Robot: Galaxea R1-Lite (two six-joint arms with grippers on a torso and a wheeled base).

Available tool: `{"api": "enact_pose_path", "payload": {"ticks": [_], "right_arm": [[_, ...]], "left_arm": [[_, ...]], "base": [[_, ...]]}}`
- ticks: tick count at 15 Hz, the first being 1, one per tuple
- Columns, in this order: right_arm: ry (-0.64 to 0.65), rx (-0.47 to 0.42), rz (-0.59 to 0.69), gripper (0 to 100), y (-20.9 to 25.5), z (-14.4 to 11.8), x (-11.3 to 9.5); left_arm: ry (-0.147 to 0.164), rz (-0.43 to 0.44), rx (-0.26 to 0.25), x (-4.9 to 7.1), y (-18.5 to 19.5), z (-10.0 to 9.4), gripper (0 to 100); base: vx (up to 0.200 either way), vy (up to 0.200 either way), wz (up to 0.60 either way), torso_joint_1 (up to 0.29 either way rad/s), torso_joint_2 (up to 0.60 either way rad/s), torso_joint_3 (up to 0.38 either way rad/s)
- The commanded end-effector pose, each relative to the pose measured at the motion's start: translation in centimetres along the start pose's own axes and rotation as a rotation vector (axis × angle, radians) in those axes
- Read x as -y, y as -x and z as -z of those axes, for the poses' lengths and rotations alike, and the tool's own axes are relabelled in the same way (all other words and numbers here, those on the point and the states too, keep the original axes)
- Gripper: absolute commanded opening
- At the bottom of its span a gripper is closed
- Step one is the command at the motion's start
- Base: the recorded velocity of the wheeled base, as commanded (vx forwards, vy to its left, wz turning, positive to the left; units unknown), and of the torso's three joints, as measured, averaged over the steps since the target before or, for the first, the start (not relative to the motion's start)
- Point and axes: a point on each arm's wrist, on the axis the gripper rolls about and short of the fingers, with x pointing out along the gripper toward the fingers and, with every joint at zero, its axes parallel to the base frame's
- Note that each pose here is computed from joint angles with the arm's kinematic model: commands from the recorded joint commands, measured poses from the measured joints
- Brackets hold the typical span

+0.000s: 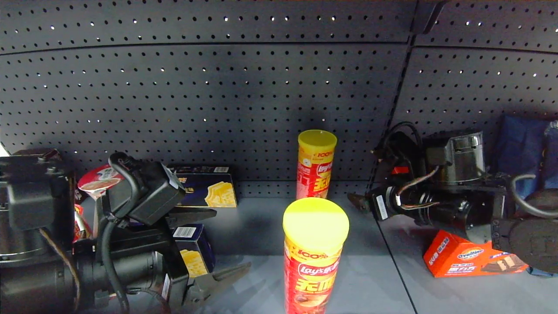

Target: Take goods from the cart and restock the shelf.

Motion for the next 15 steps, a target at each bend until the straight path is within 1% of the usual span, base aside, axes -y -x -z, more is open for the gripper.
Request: {"api": "enact_pose_path", "payload": {"ticks": [1, 5, 9, 11, 15], "right_arm": [[-0.002, -0.024, 0.013, 100, -1.4, 0.3, 0.3], [0.003, -0.033, 0.002, 100, -2.4, 0.5, -0.2], [0.005, -0.033, 0.000, 100, -4.0, 0.2, -0.7], [0.005, -0.028, -0.003, 100, -5.2, -0.1, -1.2], [0.012, -0.020, -0.035, 100, -6.0, -0.3, -2.3]], "left_arm": [[-0.001, -0.001, 0.003, 0.0, 0.0, -0.1, 100], [-0.003, -0.004, 0.013, -0.1, 0.0, -0.4, 100], [-0.002, -0.004, 0.011, -0.1, 0.0, -0.3, 100], [0.001, -0.015, 0.012, -0.3, 0.1, -0.3, 100], [0.003, -0.014, 0.006, -0.3, 0.1, -0.2, 100]], "base": [[0.000, 0.000, 0.00, 0.000, 0.00, 0.000], [0.000, 0.000, 0.00, 0.000, 0.00, 0.000], [0.000, 0.000, 0.00, 0.000, 0.00, 0.000], [0.000, 0.000, 0.00, 0.000, 0.00, 0.000], [0.000, 0.000, 0.00, 0.000, 0.00, 0.000]]}}
